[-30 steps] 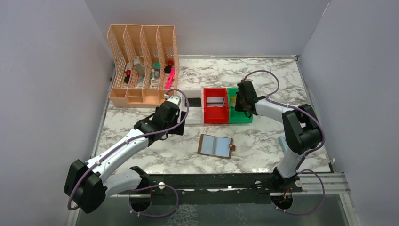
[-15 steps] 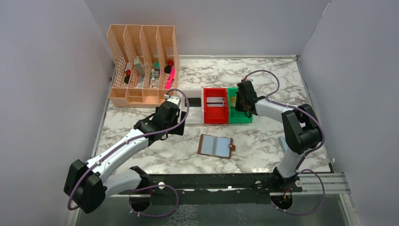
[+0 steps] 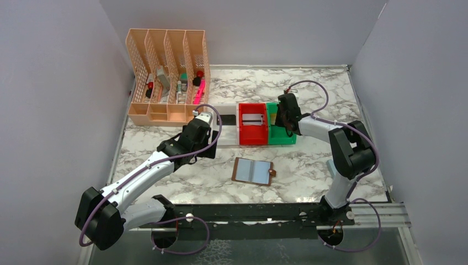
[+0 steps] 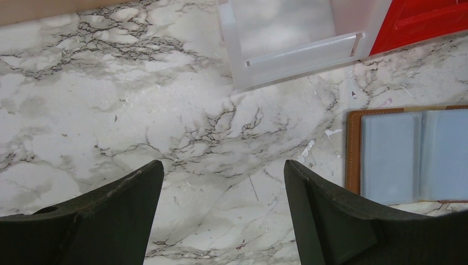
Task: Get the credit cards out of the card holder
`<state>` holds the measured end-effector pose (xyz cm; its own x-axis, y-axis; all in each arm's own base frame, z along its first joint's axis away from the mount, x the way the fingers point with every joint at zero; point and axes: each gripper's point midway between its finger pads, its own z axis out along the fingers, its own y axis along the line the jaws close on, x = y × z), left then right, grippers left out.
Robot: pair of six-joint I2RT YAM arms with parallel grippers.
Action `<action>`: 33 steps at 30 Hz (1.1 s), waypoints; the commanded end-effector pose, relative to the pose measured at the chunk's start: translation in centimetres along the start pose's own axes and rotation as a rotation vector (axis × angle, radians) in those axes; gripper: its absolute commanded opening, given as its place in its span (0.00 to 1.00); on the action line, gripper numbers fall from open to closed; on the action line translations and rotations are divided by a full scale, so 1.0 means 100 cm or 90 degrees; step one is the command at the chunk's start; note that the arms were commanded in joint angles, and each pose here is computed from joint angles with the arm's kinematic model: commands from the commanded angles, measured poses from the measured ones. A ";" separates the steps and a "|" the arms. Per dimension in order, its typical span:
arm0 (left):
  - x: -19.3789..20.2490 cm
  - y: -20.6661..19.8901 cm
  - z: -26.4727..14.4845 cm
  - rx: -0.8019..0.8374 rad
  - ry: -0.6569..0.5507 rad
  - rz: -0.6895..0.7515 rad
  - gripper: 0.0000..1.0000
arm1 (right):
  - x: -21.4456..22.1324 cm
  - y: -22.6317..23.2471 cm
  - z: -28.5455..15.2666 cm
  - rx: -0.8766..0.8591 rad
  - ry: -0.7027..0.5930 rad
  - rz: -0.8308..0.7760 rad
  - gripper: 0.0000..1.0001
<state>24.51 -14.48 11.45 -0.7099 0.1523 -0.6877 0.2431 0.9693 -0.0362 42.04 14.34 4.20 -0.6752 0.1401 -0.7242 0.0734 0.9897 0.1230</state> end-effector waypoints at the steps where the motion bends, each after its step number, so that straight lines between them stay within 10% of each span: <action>1: 0.002 0.002 0.001 -0.004 0.004 0.001 0.83 | 0.002 -0.008 0.011 0.026 -0.017 0.011 0.13; 33: 0.002 0.002 0.001 -0.004 0.005 0.002 0.83 | 0.031 -0.006 0.003 -0.002 0.035 0.032 0.15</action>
<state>24.53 -14.46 11.38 -0.7115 0.1529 -0.6859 0.2423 0.9696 -0.0352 39.94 14.25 2.56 -0.7004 0.1753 -0.6919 0.0866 0.9831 0.1614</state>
